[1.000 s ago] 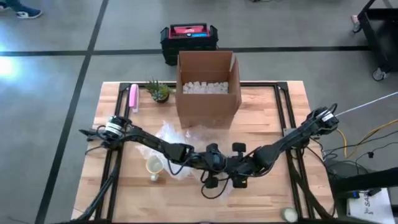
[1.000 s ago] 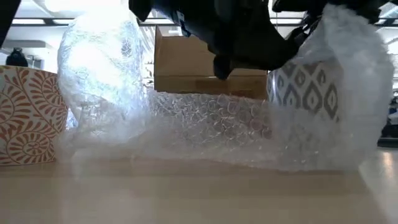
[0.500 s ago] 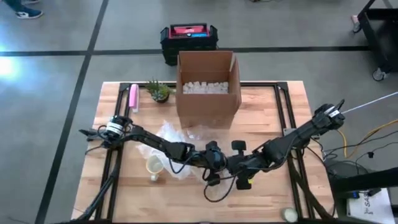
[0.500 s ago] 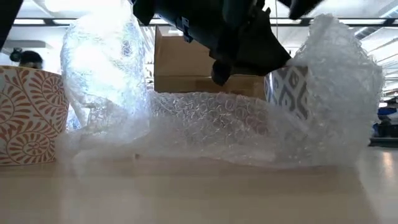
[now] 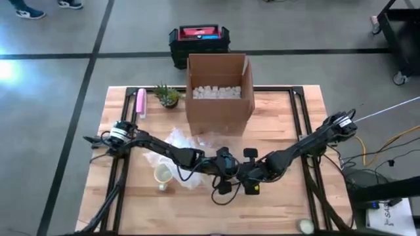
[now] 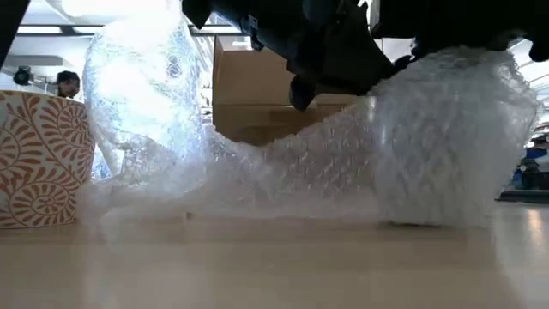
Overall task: Wrap mug
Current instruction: Wrap the gray patterned mug using the right bubble wrap
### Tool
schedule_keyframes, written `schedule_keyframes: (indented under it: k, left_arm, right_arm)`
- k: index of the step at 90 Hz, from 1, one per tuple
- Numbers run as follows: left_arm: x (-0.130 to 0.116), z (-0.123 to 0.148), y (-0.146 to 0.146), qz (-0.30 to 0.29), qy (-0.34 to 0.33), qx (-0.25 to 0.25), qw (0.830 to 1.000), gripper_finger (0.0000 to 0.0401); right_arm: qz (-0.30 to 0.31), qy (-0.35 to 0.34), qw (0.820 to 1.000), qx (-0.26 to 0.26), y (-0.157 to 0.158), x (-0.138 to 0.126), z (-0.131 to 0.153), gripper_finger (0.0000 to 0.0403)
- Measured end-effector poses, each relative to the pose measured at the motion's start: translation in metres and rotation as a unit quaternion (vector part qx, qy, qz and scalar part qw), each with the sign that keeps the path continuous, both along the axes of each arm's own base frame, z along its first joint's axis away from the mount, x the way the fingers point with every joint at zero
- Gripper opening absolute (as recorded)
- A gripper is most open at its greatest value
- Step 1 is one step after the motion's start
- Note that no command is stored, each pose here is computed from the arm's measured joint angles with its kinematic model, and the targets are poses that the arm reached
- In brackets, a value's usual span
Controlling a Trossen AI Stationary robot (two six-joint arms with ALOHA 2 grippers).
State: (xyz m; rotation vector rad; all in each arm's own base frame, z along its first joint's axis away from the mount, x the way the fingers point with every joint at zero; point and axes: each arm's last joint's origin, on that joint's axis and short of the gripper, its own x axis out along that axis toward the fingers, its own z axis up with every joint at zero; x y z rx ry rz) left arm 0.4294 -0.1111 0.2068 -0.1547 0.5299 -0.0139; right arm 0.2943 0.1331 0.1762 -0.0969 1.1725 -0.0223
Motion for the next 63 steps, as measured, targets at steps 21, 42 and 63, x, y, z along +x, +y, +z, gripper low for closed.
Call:
schedule_keyframes:
  k: [21, 42, 63]
  left_arm:
    - [-0.001, -0.002, 0.0, 0.0, 0.004, 0.002, 1.0, 0.002]
    - [-0.002, -0.004, 0.001, 0.001, 0.009, 0.001, 1.0, 0.002]
    - [-0.002, -0.003, 0.001, 0.004, 0.008, -0.002, 1.0, 0.002]
  right_arm:
    - [0.026, 0.022, 0.999, 0.002, 0.003, 0.005, 0.022, 0.0007]
    - [0.028, 0.037, 0.999, -0.019, 0.0, -0.001, 0.081, 0.0007]
    - [-0.01, -0.026, 0.993, -0.112, -0.009, 0.004, 0.082, 0.0007]
